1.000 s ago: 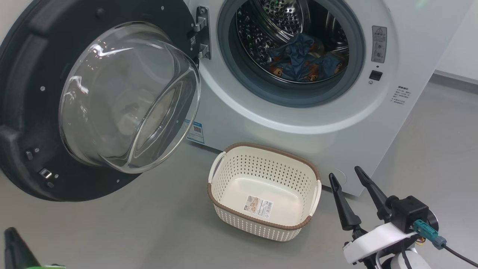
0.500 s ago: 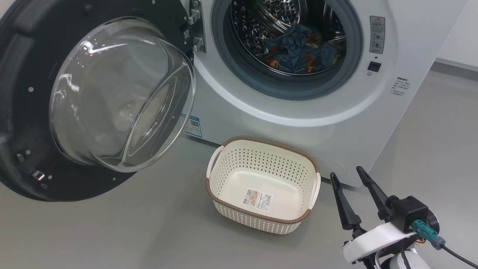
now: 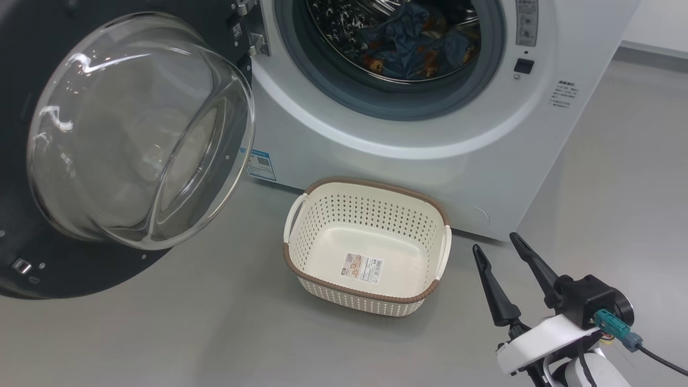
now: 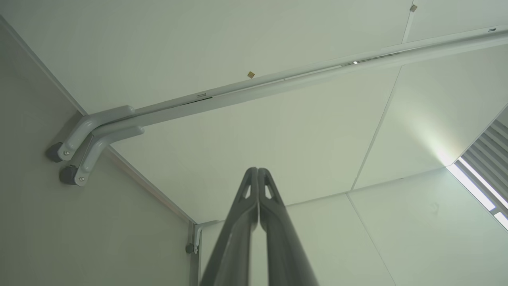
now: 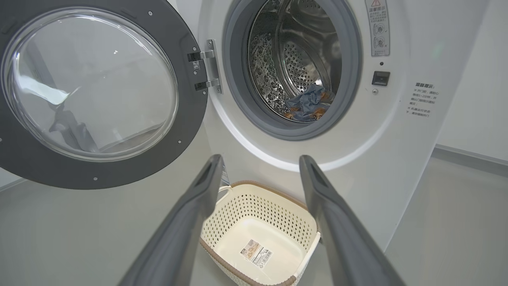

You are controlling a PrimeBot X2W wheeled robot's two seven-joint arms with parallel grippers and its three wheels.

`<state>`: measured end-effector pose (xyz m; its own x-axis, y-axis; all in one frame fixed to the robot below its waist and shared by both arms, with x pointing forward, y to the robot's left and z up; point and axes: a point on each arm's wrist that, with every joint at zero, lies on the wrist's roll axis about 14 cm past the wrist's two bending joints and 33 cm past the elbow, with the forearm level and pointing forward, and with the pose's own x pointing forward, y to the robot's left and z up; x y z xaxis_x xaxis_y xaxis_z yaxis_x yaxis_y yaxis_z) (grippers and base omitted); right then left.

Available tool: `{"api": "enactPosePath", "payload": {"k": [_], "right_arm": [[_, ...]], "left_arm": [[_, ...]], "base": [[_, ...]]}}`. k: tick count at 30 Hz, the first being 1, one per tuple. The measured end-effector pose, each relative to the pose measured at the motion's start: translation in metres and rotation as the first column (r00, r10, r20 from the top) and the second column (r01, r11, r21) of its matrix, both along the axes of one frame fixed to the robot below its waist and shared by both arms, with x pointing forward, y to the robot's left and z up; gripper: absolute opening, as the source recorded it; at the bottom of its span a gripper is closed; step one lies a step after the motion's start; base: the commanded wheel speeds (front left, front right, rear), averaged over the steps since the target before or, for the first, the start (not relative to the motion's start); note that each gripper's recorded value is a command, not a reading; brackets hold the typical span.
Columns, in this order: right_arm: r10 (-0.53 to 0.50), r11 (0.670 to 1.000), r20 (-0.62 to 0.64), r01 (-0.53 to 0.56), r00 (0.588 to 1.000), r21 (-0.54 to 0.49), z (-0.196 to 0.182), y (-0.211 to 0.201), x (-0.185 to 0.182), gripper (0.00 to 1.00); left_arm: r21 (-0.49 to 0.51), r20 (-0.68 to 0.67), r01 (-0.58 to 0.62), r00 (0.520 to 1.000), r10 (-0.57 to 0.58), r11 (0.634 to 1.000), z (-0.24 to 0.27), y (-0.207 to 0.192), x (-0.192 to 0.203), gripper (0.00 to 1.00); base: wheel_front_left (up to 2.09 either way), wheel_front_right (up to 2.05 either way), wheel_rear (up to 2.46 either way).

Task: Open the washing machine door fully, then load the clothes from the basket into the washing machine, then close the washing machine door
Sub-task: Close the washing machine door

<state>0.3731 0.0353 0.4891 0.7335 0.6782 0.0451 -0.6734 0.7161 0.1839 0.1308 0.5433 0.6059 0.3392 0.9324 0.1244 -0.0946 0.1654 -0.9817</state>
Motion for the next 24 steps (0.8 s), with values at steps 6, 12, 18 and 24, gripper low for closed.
{"api": "enactPosePath", "payload": {"k": [6, 12, 18, 24], "right_arm": [[-0.011, 1.0, 0.001, 0.011, 1.0, -0.011, -0.003, -0.007, 0.005, 1.0], [-0.02, 0.999, -0.006, 0.02, 1.0, -0.03, -0.009, -0.014, 0.006, 1.0], [-0.014, 0.999, -0.01, 0.013, 1.0, -0.043, -0.013, -0.016, 0.006, 1.0], [-0.028, 0.998, -0.016, 0.027, 0.999, -0.058, -0.018, -0.024, 0.006, 1.0]], "left_arm": [[-0.056, 0.003, 0.083, 0.997, -0.083, 0.995, -0.008, 0.003, 0.032, 0.0], [-0.076, 0.02, 0.201, 0.98, -0.2, 0.977, -0.007, -0.004, 0.07, 0.0], [-0.084, 0.004, 0.282, 0.959, -0.283, 0.956, -0.006, -0.007, 0.093, 0.0], [-0.117, -0.031, 0.374, 0.925, -0.38, 0.92, -0.018, -0.017, 0.117, 0.0]], "base": [[0.0, 0.0, 0.0], [0.0, 0.0, 0.0], [0.0, 0.0, 0.0], [0.0, 0.0, 0.0]]}}
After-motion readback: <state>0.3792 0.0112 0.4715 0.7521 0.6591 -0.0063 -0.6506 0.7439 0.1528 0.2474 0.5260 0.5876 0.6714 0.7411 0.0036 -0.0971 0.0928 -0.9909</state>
